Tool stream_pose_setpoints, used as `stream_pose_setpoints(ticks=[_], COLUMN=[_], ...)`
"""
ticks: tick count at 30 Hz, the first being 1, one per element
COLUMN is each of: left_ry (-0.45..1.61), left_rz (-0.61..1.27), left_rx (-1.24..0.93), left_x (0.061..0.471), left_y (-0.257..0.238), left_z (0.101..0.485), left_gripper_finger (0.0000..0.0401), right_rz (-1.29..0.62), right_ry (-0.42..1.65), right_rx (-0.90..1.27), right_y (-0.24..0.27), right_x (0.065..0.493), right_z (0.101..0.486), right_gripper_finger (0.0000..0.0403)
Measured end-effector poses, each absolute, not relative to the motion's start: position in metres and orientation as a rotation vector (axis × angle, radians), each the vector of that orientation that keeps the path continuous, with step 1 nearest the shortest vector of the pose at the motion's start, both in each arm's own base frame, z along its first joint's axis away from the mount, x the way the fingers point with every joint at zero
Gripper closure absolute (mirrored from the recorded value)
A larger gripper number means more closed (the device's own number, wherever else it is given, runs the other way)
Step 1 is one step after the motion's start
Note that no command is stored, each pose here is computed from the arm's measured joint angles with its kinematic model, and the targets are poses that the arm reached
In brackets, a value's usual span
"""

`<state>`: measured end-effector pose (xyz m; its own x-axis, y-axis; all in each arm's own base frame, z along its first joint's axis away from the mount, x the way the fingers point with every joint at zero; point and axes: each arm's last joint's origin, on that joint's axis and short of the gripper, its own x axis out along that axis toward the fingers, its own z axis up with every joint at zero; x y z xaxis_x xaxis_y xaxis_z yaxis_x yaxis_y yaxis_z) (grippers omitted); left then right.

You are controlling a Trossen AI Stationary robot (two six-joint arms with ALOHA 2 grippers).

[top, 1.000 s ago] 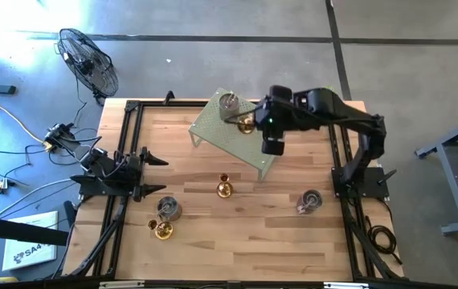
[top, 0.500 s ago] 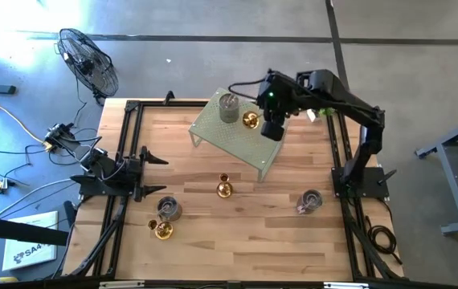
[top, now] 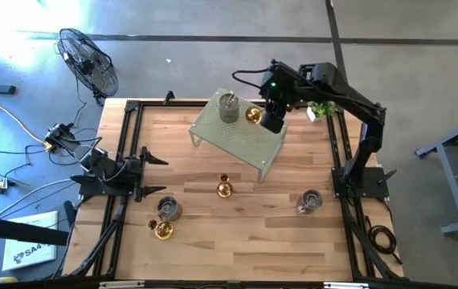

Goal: Pick & Place candle stick holders
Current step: Put the right gold candle holder on the shelf

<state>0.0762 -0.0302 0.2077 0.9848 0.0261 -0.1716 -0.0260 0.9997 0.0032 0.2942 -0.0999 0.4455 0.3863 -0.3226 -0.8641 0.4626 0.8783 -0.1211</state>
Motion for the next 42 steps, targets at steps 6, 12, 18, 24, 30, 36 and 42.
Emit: stream_pose_setpoints(ticks=[6,12,18,24,30,36,42], left_ry=[0.181,0.178,0.171,0.164,0.157,0.159,0.162], left_rz=[0.029,0.028,0.029,0.028,0.028,0.028,0.016], left_rx=[-0.017,-0.02,-0.023,-0.023,-0.022,-0.021,-0.032], left_x=[0.076,0.076,0.076,0.076,0.076,0.076,0.076], left_y=[-0.03,-0.03,-0.03,-0.03,-0.03,-0.03,-0.031], left_z=[0.207,0.207,0.208,0.209,0.209,0.209,0.209], left_gripper_finger=[0.0002,0.0002,0.0002,0.0002,0.0002,0.0002,0.0002], right_rz=[-0.508,-0.555,-0.578,-0.542,-0.523,-0.514,-0.531], right_ry=[1.129,1.149,1.157,1.189,1.22,1.247,1.246], right_rx=[0.175,0.212,0.253,0.274,0.279,0.289,0.311], right_y=[-0.098,-0.093,-0.089,-0.089,-0.094,-0.099,-0.101], right_x=[0.288,0.265,0.247,0.253,0.26,0.267,0.269], right_z=[0.431,0.427,0.424,0.416,0.409,0.401,0.399], right_gripper_finger=[0.0288,0.0288,0.0288,0.0288,0.0288,0.0288,0.0288])
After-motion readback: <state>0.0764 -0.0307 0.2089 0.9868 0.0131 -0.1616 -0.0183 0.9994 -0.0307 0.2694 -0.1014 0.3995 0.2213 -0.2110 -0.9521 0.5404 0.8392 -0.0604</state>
